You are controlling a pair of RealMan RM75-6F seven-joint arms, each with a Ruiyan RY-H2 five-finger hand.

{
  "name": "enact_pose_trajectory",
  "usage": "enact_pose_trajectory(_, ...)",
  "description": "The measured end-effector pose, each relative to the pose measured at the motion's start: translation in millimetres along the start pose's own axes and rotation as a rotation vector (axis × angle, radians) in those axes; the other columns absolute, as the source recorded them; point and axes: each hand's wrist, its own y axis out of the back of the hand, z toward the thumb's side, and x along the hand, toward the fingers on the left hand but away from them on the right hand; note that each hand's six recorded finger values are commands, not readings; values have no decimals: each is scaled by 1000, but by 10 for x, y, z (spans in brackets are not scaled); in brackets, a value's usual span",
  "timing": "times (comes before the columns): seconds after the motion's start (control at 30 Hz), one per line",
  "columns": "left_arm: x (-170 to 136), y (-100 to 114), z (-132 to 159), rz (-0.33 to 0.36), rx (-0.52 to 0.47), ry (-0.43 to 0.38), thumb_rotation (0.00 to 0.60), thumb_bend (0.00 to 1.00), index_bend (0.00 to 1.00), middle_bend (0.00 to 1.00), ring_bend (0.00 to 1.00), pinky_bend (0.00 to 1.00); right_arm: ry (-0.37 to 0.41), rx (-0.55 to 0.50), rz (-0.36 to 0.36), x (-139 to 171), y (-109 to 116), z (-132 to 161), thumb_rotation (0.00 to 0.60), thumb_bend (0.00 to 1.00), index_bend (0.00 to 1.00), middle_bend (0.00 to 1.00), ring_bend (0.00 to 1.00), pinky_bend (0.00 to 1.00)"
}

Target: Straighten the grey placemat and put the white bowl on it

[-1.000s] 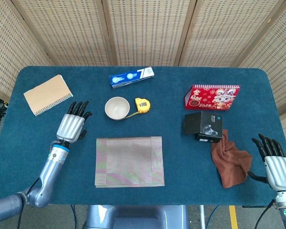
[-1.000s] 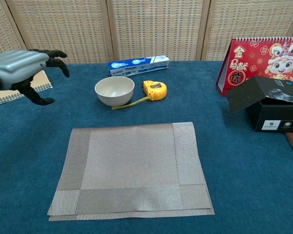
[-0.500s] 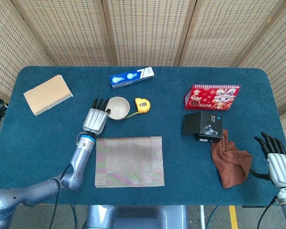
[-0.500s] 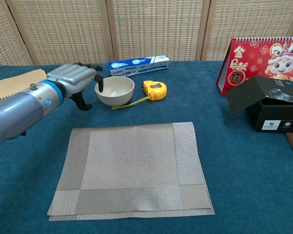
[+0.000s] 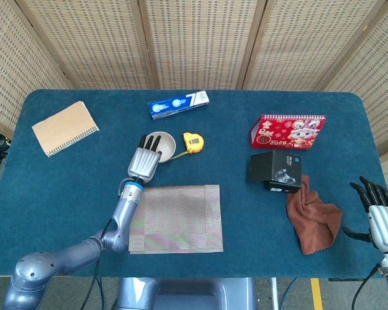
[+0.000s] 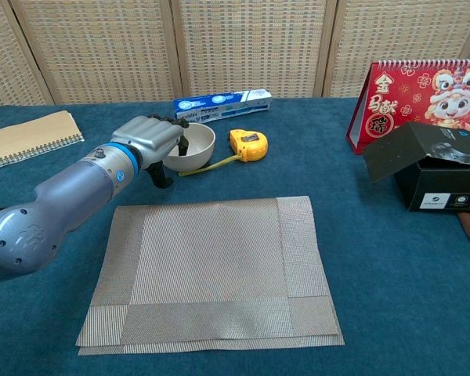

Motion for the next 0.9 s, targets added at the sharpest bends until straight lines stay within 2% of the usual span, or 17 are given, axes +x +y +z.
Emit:
enact_pose_trajectory(0.13,-9,-10,9,15,10,0,600,813,649,0,0,0,6,-6,0,7,6,8,600,84,147,0,0,0)
enact_pose_trajectory(0.23,-25,-1,-39,36,19,10,600,829,680,0,0,0,11,-10,4,15,0,24,600,82,147,0,0,0)
enact_pose_trajectory(0.57,-173,75,-506,111,16,70,600,840,701,0,0,0,33,-8,10,58,-11,92,600,82,147,0,0,0)
enact_pose_trajectory(0.9,-508,150,-1385,149,61,162,600,841,718,0,0,0,51,4,18,104,-44,161,600,82,147,0,0,0)
